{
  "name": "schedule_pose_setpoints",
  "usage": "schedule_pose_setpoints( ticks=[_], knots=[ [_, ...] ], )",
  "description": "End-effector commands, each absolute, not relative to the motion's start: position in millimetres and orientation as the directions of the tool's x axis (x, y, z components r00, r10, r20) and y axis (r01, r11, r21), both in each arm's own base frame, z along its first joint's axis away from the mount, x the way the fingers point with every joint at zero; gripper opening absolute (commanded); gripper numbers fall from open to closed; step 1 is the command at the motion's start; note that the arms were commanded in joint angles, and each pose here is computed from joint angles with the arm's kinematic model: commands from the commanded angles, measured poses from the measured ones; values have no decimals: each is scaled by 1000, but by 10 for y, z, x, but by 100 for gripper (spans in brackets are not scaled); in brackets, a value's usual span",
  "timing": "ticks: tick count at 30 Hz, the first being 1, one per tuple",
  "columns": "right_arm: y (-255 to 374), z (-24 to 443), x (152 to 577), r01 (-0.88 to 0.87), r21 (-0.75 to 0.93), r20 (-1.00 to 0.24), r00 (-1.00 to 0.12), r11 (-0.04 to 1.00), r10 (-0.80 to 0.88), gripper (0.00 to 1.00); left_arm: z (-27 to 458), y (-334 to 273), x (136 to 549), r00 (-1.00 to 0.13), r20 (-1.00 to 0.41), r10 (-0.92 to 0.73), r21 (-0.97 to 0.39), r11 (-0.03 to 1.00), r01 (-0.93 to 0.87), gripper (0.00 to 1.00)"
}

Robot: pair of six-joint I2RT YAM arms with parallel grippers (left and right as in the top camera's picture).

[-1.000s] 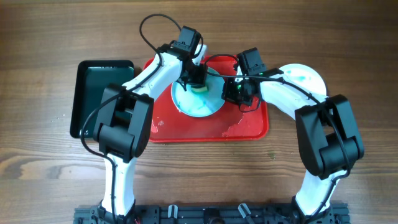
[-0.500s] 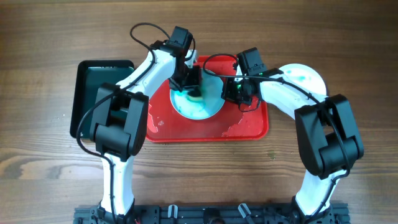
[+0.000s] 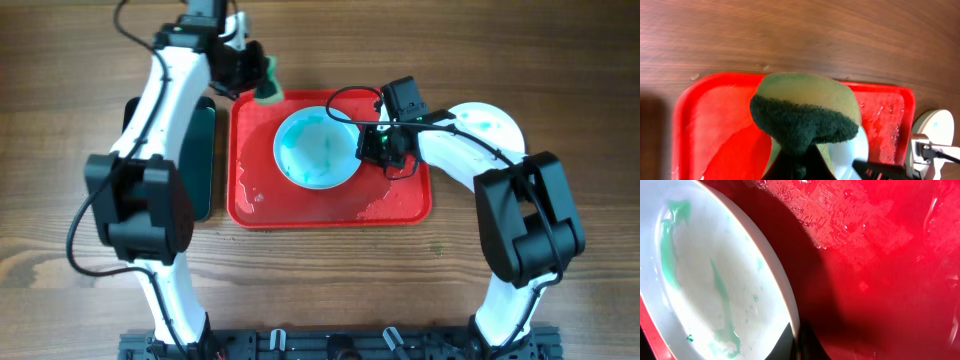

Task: Clean dirty plates on tray and stack at the side

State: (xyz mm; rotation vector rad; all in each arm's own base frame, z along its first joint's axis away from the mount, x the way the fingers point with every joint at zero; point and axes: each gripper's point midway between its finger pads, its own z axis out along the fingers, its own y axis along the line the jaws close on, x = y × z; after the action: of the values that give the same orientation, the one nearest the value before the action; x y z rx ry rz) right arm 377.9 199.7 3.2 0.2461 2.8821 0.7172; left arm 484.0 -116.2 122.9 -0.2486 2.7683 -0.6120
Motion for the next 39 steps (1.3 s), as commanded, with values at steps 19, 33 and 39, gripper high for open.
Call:
schedule_pose_setpoints(
  ticks=[19,33,39],
  knots=[
    [814,2366,3313,365,-668,-705,-590,649,-393,4,1210,-1374,4597,-961,-212,-180,-340,935,-101,4],
    [1734,1456,3453,79,-85,-653,-758,993,4,4,1194,-1375,4615,-956,-242,-166,-287,954,-93,4],
    [1921,653,3459,69,129,-372,-921,989,113,4,1193,-1328,4627,-954,-241,-176,-287,952,-103,4]
  ],
)
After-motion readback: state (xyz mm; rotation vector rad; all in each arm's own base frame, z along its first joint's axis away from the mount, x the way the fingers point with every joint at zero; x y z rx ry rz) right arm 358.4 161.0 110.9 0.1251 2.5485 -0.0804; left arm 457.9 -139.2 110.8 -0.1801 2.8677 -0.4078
